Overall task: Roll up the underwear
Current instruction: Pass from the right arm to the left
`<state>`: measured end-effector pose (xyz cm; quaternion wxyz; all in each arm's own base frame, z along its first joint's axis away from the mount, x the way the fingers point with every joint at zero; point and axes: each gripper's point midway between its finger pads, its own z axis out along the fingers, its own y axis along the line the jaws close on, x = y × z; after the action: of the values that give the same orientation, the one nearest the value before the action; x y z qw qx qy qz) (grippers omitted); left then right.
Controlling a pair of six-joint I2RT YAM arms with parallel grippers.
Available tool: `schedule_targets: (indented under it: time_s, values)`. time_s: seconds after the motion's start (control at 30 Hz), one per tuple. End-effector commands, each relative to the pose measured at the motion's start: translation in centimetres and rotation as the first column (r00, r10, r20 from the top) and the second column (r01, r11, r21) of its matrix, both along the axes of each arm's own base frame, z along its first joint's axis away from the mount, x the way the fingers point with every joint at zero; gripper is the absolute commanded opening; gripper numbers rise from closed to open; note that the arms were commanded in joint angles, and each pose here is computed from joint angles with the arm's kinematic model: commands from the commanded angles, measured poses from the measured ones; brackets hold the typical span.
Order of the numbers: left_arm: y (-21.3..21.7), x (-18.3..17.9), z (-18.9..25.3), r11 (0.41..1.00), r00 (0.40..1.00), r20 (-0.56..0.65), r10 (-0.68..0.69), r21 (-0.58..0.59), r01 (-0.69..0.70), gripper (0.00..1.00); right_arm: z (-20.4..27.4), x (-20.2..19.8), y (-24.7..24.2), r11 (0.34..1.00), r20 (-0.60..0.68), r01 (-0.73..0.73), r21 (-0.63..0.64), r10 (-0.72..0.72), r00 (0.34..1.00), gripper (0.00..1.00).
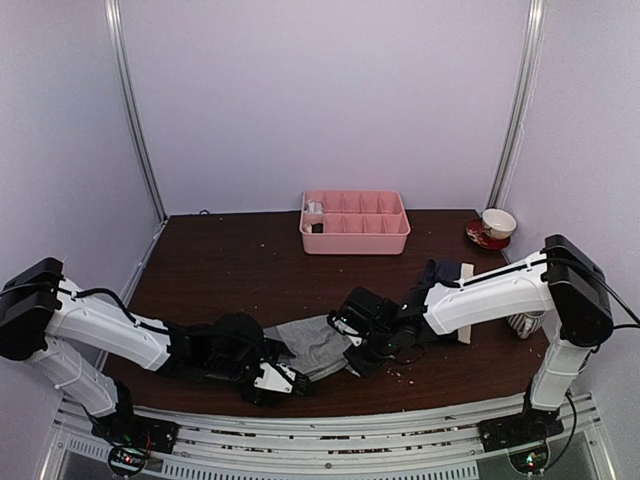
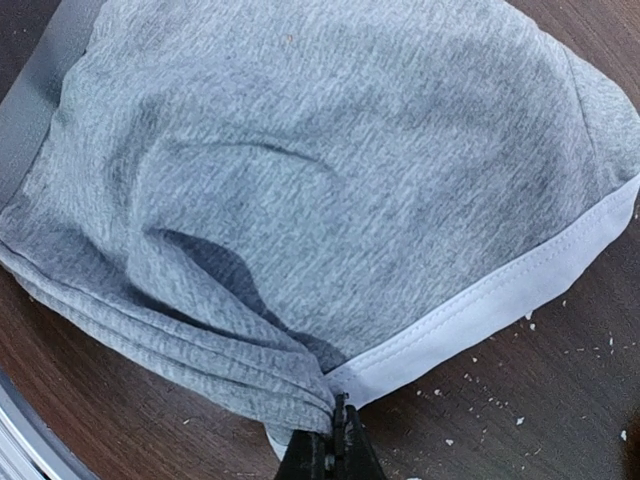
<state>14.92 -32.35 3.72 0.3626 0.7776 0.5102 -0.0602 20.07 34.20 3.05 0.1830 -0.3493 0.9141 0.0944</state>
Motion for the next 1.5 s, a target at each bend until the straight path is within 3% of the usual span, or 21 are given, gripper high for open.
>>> schedule_targets:
  time_s: [0.0,0.17,0.53,0.67,1.03,1.47]
  values:
    - [-0.3,-2.1,-0.8,0.999,0.997,-0.072,-0.029,0.021,0.031,0.89,0.5,0.5,-0.6,0.999,0.046,0.034,0.0,-0.034,0.998,0.0]
    - [-1.1,-3.3,-0.5,0.998,0.989,-0.134,-0.059,0.016,0.061,0.89,0.3,0.8,-0.7,0.999,0.055,0.04,-0.005,-0.04,0.998,0.0]
    - [-0.4,0.5,-3.5,0.983,0.99,0.008,0.138,0.125,-0.138,0.73,-0.5,1.0,-0.7,0.999,0.054,0.038,-0.025,-0.036,0.998,0.0]
    - [0.7,1.0,-3.5,0.976,0.986,0.054,0.157,0.146,-0.163,0.73,-0.6,1.0,-0.7,0.999,0.054,0.031,-0.032,-0.029,0.998,0.0]
    - [3.1,0.8,-4.8,0.951,0.987,0.078,0.142,0.267,-0.157,0.74,0.0,1.1,-0.6,0.999,0.061,0.03,-0.031,-0.028,0.998,0.0]
    - [4.1,-0.5,-5.2,0.935,0.994,0.019,0.112,0.338,-0.112,0.55,0.3,1.4,-0.6,0.999,0.07,0.033,-0.038,-0.03,0.997,0.0]
